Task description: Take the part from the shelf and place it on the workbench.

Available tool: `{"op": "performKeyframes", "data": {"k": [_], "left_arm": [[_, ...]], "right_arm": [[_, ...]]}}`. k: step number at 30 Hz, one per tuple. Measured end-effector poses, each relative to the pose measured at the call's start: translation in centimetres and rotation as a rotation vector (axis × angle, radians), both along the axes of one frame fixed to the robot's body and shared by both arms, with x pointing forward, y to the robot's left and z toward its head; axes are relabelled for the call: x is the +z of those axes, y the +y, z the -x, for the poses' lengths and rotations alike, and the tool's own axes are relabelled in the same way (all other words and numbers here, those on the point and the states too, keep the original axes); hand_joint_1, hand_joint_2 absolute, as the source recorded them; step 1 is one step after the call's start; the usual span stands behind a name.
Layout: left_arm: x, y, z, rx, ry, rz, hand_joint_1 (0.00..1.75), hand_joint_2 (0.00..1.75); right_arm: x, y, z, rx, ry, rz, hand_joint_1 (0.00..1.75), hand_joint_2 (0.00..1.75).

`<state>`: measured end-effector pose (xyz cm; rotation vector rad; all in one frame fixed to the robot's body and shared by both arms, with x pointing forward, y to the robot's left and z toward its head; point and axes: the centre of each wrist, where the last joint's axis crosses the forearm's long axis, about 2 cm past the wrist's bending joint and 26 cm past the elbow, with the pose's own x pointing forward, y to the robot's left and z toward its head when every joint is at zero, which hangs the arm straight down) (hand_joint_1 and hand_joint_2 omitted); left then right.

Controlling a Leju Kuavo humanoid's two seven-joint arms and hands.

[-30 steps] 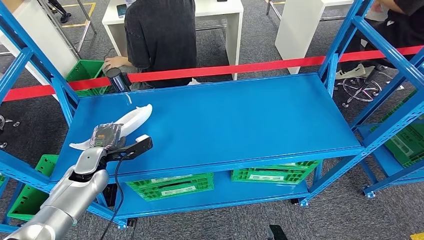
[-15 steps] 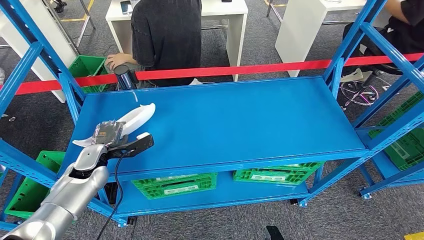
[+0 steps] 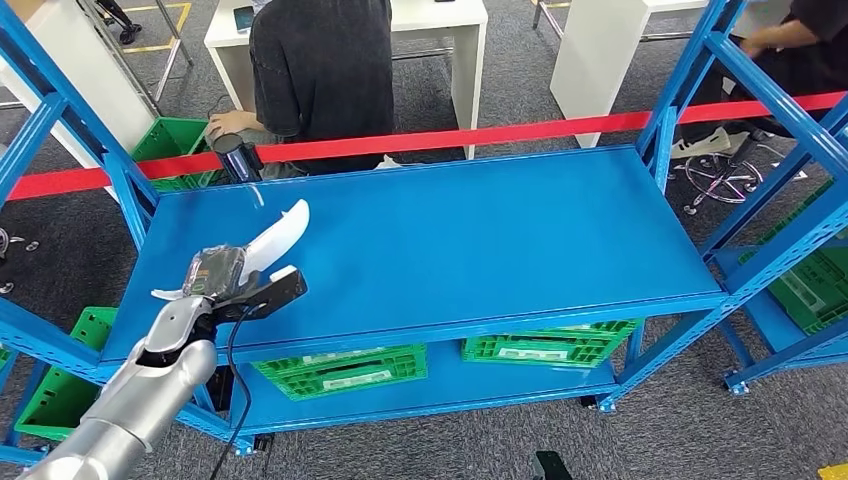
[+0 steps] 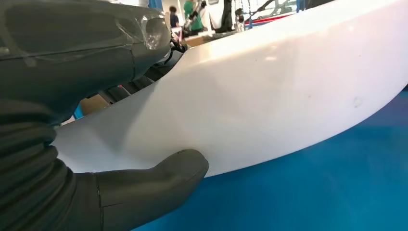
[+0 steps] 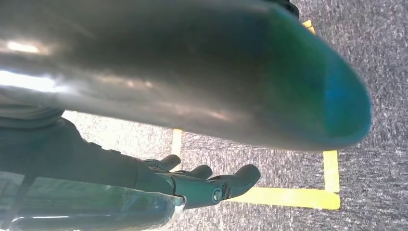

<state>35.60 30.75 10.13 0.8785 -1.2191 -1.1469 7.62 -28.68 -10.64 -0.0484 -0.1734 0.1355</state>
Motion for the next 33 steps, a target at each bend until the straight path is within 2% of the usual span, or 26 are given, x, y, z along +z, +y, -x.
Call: {"op": "performKeyframes", "data": {"k": [6,11,13,15,17,20,22,26,33], "left_arm": [[2.4,-1.7,0.0,-0.060,-0.125,0.362,1.75,1.75],[3.5,-2.8,0.3,-0.094,-0.171,0.492,1.75,1.75],[3.4,-3.3,0.8,-0.135,-0.168,0.635,1.75,1.75],[3.5,-4.0,1.6,-0.200,-0.130,0.882,1.75,1.75],[4.0,-4.8,2.6,-0.304,-0.035,1.211,1.75,1.75],[5.4,-6.0,4.5,-0.544,0.161,1.750,1.75,1.75],[6.3,-6.8,5.7,-0.675,0.238,1.966,1.75,1.75],[7.6,-7.9,7.4,-0.819,0.295,2.036,1.75,1.75],[8.1,-8.5,8.8,-0.878,0.316,2.039,1.75,1.75]], "right_arm": [[-0.1,0.1,0.5,-0.021,-0.011,-0.007,0.00,0.00],[-0.2,0.0,1.1,-0.027,-0.003,-0.006,0.00,0.00],[-0.2,0.0,1.4,-0.028,0.003,-0.005,0.00,0.00],[-0.3,-0.2,1.8,-0.030,0.007,-0.004,0.00,0.00],[-0.3,-0.4,1.9,-0.028,0.006,-0.008,0.00,0.00],[-0.3,-0.5,2.2,-0.020,0.011,-0.026,0.00,0.00],[-0.4,-0.5,2.6,-0.017,0.019,-0.036,0.00,0.00],[-0.5,-0.6,3.1,-0.018,0.028,-0.042,0.00,0.00],[-0.5,-0.5,3.6,-0.019,0.038,-0.047,0.00,0.00]]}}
